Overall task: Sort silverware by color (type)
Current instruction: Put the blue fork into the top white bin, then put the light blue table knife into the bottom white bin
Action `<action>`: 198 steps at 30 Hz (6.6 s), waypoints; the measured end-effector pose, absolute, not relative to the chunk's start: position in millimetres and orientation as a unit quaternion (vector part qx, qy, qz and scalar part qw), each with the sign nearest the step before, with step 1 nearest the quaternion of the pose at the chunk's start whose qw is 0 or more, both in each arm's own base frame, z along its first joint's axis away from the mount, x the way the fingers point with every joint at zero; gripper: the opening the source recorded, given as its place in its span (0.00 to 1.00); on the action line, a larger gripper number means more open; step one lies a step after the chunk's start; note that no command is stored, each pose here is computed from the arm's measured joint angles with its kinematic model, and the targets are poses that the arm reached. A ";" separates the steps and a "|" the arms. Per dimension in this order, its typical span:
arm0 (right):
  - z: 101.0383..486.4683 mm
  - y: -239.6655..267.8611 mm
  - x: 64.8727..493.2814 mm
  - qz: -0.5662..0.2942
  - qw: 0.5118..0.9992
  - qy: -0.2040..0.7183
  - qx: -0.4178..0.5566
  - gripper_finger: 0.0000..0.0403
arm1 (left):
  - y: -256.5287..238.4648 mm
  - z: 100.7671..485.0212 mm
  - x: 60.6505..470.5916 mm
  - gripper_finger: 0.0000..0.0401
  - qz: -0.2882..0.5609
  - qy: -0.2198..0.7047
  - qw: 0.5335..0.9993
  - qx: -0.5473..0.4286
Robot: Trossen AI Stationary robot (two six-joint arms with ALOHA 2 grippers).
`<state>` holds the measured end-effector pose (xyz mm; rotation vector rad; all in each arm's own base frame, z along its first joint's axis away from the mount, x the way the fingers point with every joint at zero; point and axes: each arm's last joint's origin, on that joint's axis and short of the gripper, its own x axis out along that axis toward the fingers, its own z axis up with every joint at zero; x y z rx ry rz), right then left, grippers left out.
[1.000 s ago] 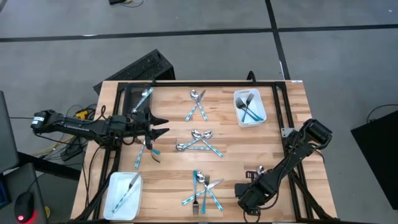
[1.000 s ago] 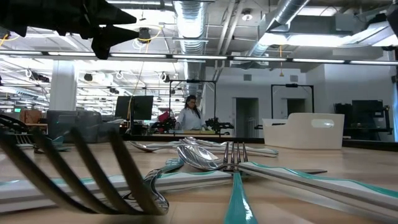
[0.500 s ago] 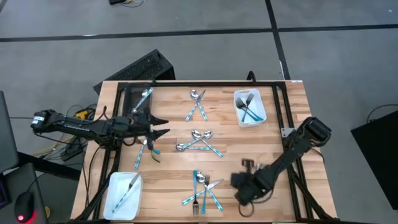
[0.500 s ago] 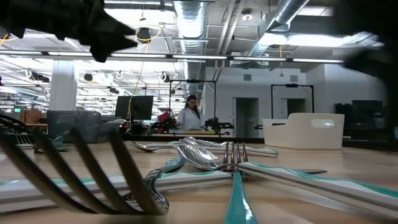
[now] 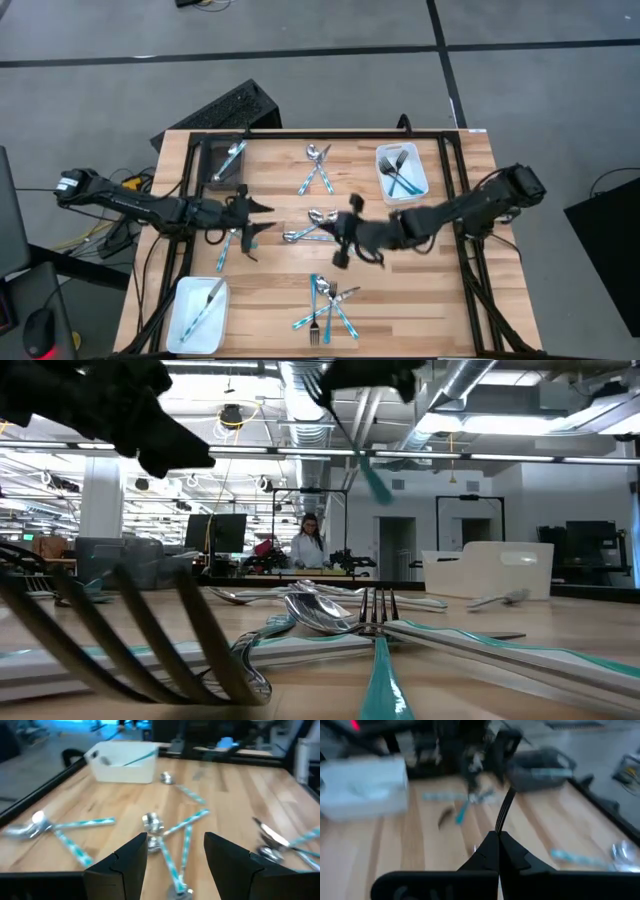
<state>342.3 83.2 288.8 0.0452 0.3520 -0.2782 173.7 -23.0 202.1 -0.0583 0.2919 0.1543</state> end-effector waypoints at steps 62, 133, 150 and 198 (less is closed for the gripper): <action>274.3 16.0 368.5 0.013 0.990 -0.062 0.129 0.04 | -13.3 194.3 228.7 0.46 0.041 -0.012 0.999 -0.026; 308.9 -11.2 220.7 -0.281 0.952 0.096 0.079 0.04 | -4.3 203.6 272.6 0.33 0.034 -0.009 0.999 -0.010; 224.2 -77.8 174.6 -0.487 0.815 0.279 0.146 0.16 | -4.4 202.3 272.7 0.34 0.034 -0.002 0.999 -0.025; 155.6 50.0 332.2 -0.173 0.954 0.204 0.133 0.40 | -4.4 234.1 170.8 0.34 0.218 0.191 0.956 -0.049</action>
